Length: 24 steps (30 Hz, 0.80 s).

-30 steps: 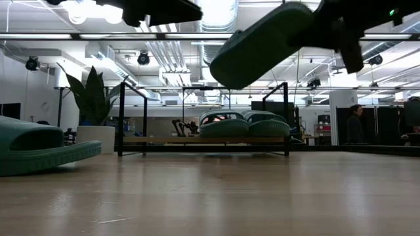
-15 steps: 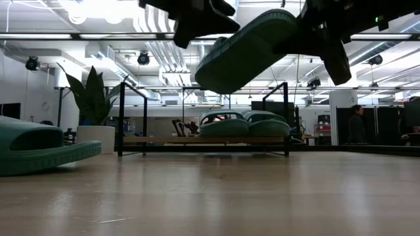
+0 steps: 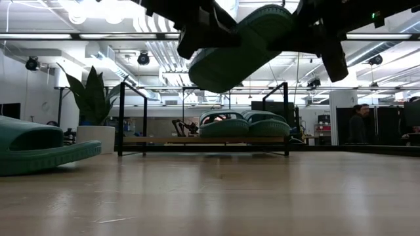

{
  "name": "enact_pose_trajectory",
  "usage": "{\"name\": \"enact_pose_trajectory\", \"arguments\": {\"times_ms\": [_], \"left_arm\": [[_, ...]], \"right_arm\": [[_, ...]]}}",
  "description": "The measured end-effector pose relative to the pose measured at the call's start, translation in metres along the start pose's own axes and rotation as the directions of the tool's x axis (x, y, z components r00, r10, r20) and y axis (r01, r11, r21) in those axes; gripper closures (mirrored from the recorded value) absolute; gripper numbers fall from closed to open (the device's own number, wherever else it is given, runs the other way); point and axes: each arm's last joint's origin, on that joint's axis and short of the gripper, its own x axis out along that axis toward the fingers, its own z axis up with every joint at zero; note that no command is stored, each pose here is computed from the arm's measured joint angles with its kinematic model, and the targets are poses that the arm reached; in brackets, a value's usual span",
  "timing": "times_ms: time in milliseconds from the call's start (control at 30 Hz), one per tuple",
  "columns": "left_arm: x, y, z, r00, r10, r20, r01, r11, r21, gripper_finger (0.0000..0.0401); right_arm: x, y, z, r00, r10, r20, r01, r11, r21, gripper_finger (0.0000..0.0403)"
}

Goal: Pick and place slides into the shelf
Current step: Put the slipper on the shelf

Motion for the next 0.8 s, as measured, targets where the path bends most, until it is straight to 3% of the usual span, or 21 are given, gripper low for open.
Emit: {"name": "enact_pose_trajectory", "arguments": {"times_ms": [200, 433, 667, 800], "left_arm": [[0.0043, -0.0094, -0.0013, 0.999, -0.048, 0.021, 0.047, 0.999, 0.023, 0.0218], [0.0034, -0.0072, -0.0003, 0.999, -0.047, 0.027, 0.047, 0.999, 0.027, 0.0340], [0.0036, -0.0058, -0.0012, 0.999, -0.041, 0.022, 0.040, 0.998, 0.039, 0.0345], [0.0029, -0.0044, -0.0043, 0.999, 0.014, -0.039, -0.011, 0.997, 0.072, 0.0345]], "right_arm": [[0.0003, -0.0004, 0.0021, 0.999, 0.026, 0.039, -0.026, 1.000, 0.010, 0.0344], [0.0004, -0.0009, 0.0021, 0.999, 0.020, 0.034, -0.021, 1.000, 0.018, 0.0343], [0.0001, -0.0028, 0.0022, 0.999, 0.013, 0.033, -0.014, 0.999, 0.031, 0.0257], [-0.0037, -0.0079, 0.0016, 1.000, -0.029, -0.011, 0.030, 0.997, 0.067, 0.0224]]}}
